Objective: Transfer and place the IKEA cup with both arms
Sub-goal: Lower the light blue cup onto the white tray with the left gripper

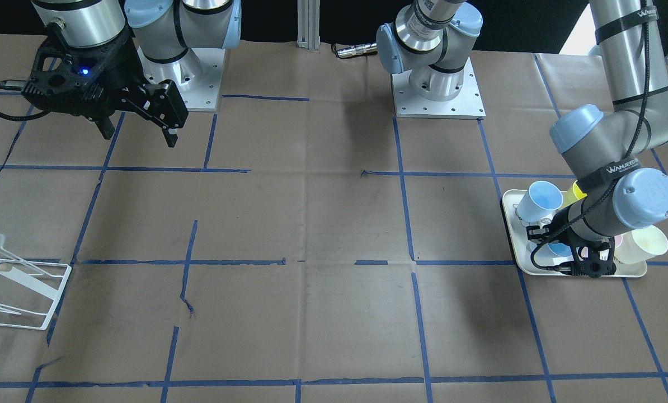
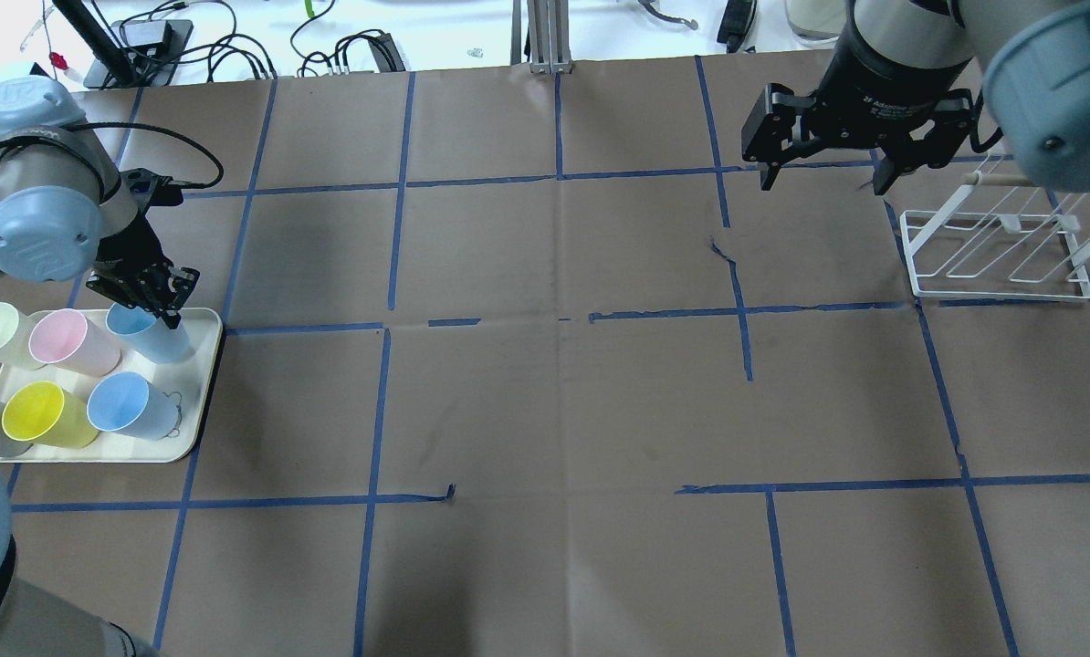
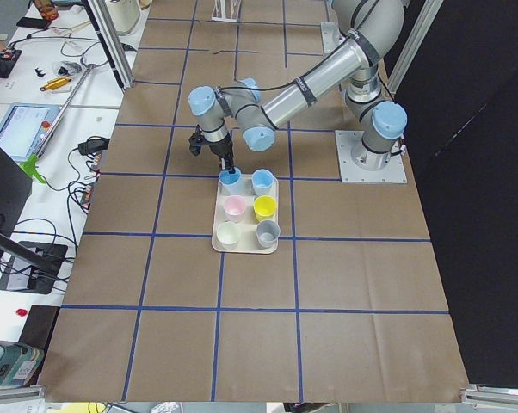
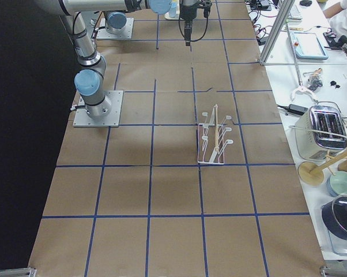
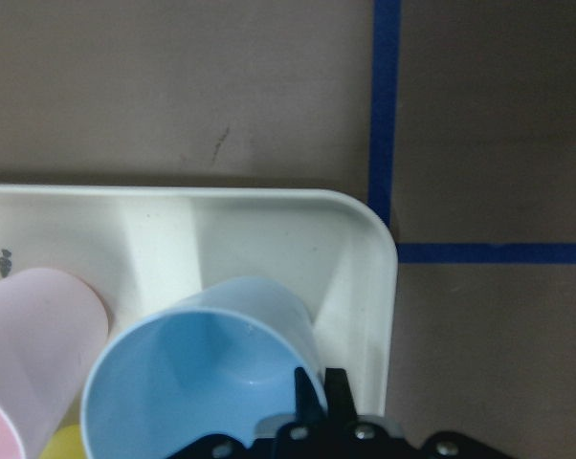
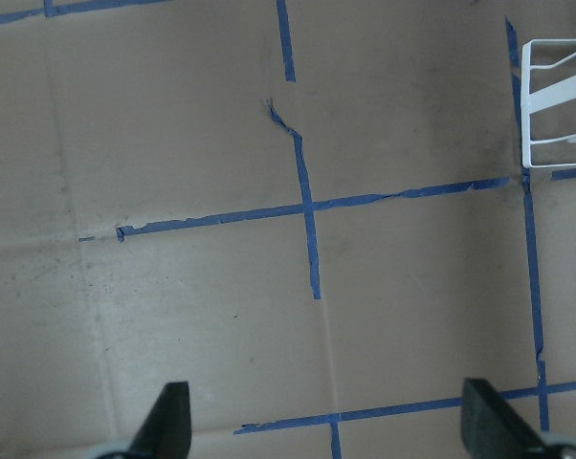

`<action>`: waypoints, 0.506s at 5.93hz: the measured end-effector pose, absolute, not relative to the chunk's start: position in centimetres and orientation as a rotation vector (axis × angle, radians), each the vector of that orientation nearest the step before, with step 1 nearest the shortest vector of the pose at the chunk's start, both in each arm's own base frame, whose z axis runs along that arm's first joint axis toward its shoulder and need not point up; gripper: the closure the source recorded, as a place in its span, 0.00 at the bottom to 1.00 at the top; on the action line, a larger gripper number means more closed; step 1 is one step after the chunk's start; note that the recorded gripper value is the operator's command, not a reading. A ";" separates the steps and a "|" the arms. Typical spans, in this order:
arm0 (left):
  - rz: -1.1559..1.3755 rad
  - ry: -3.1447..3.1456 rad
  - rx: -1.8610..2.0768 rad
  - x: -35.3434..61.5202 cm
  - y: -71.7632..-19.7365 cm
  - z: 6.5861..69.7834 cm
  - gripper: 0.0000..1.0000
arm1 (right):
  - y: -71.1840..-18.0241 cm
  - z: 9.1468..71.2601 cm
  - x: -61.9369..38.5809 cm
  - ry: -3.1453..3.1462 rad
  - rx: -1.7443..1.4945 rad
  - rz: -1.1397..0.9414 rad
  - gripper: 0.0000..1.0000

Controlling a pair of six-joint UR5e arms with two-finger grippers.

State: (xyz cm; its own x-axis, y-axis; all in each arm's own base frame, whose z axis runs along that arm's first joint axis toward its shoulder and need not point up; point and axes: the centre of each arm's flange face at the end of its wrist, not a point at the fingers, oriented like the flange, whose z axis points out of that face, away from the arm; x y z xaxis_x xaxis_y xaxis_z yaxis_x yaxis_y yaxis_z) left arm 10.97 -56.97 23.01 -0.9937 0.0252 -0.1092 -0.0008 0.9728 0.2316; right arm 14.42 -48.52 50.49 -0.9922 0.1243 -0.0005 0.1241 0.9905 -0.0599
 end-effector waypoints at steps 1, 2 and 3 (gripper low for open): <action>0.365 3.008 0.019 10.9 -56.8 22.7 0.01 | -48.4 50.3 14.2 -3.148 -0.209 0.050 0.00; 0.373 3.008 0.024 11.0 -56.7 22.5 0.01 | -48.5 50.4 13.9 -3.150 -0.222 0.038 0.00; 0.370 3.005 0.024 11.1 -56.6 22.8 0.01 | -48.6 50.4 13.5 -3.143 -0.231 0.036 0.00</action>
State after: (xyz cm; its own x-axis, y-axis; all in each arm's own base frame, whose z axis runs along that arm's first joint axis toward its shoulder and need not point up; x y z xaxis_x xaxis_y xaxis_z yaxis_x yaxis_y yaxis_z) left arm 11.14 -56.62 22.79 -0.9935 0.0295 -0.1104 0.0018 0.9701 0.2429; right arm 13.53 -48.59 50.37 -0.9892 0.1461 -0.0113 0.1464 0.9890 -0.0219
